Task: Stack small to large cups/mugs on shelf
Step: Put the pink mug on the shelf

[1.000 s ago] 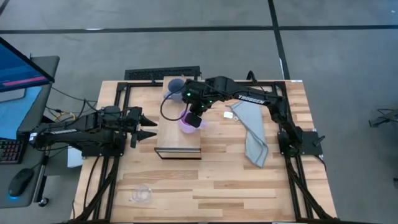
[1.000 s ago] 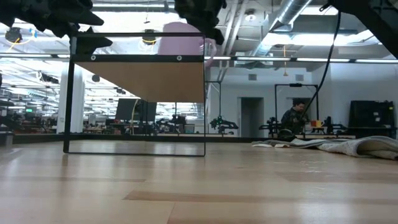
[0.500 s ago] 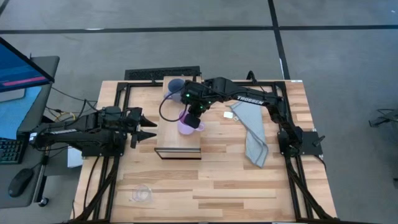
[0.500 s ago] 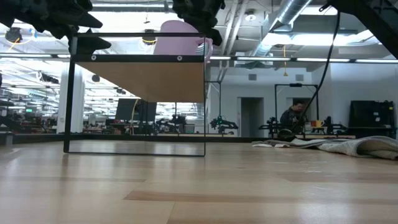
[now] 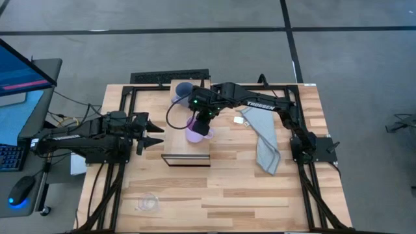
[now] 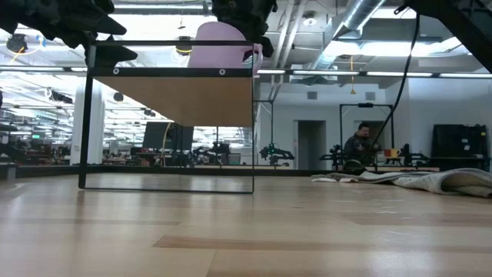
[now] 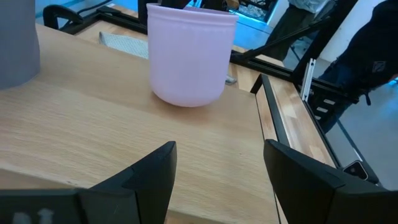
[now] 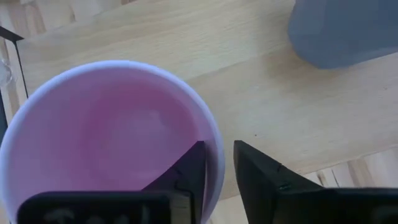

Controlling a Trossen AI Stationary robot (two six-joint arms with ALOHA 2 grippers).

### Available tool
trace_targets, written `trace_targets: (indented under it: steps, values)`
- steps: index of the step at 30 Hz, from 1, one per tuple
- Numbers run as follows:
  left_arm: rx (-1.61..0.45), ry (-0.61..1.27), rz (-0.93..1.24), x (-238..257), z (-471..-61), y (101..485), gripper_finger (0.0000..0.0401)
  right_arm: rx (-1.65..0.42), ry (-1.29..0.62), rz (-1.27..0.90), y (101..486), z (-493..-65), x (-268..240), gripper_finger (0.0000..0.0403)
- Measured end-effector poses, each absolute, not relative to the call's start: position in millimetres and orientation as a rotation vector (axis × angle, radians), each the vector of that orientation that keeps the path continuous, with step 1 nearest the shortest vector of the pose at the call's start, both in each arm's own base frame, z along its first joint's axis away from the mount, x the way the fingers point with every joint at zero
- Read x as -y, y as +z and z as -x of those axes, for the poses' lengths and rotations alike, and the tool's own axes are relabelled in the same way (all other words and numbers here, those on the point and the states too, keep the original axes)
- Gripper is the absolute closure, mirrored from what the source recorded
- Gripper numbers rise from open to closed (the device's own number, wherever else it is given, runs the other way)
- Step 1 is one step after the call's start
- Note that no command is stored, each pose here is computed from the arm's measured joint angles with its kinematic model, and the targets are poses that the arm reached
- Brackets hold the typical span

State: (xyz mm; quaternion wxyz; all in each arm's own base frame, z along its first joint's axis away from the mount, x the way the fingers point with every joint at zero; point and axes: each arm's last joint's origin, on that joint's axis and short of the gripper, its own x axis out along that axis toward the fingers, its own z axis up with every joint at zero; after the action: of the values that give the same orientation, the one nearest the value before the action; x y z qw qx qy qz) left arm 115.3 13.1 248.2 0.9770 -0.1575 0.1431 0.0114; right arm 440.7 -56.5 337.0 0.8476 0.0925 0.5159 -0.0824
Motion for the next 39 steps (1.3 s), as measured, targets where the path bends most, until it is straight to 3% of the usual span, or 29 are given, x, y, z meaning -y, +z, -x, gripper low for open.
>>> trace_targets:
  steps: [23,39]
  values:
    - [-0.288,0.024,0.318,-13,-115,248,0.0167,-1.008,-0.153,-0.189,343,-447,56,0.0233]
    - [-0.288,0.025,0.322,-13,-115,248,0.0167,-0.914,-0.146,-0.185,348,-454,57,0.0227]
